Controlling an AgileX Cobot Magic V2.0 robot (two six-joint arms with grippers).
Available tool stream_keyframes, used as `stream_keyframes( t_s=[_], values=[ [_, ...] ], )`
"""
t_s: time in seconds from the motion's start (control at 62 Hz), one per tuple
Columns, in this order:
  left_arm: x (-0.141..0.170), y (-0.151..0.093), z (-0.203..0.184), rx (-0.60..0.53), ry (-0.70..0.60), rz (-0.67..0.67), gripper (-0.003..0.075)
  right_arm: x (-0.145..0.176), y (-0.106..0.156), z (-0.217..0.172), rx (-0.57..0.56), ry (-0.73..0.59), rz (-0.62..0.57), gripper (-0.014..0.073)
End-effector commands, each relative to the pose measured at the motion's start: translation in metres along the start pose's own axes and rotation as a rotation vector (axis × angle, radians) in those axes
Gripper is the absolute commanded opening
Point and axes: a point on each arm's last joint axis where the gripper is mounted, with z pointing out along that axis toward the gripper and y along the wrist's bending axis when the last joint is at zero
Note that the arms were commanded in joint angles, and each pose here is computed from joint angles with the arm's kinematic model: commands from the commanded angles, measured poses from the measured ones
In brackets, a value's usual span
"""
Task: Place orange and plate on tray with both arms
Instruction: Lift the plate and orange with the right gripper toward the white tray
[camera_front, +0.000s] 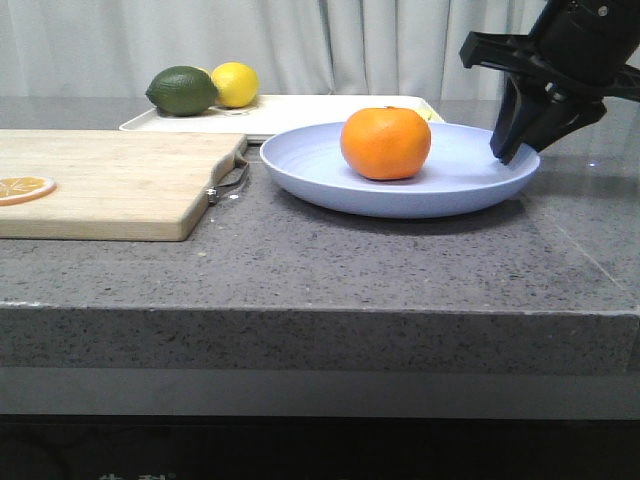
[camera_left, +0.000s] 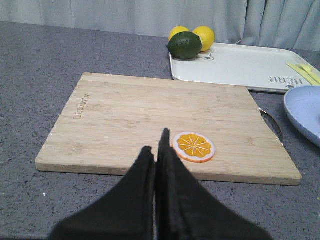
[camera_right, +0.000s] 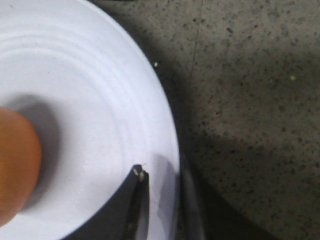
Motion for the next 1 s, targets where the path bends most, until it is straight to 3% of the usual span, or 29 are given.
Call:
stream_keyframes(
  t_s=[0.0,0.242,0.404,0.759,0.985],
  values=[
    [-0.015,-0.002,-0.002,0.021,-0.099,-0.012,-0.0018,-0.014,0.007,-0.021,-0.026,-0.091,-0.007,0.0099],
    [-0.015,-0.002,-0.002,0.021,-0.099,-0.012,-0.0018,-0.011,0.006,-0.013,-0.025,-0.047,-0.004,-0.0076],
    [-0.015,-0.002,-0.002,0.021,-0.099,-0.012,-0.0018,-0.018,0.008,-0.023,-0.034,-0.031,-0.01,-0.0062],
    [-0.015,-0.002,-0.002,0.021,-0.099,-0.012,-0.0018,-0.072,0.02,-0.07,-0.124,-0.058,-0.013,-0.0062],
    [-0.015,-0.002,-0.002,0.021,-0.099,-0.012,-0.0018,-0.11,0.038,-0.061,-0.289,-0.083,0.037,-0.0062]
  ],
)
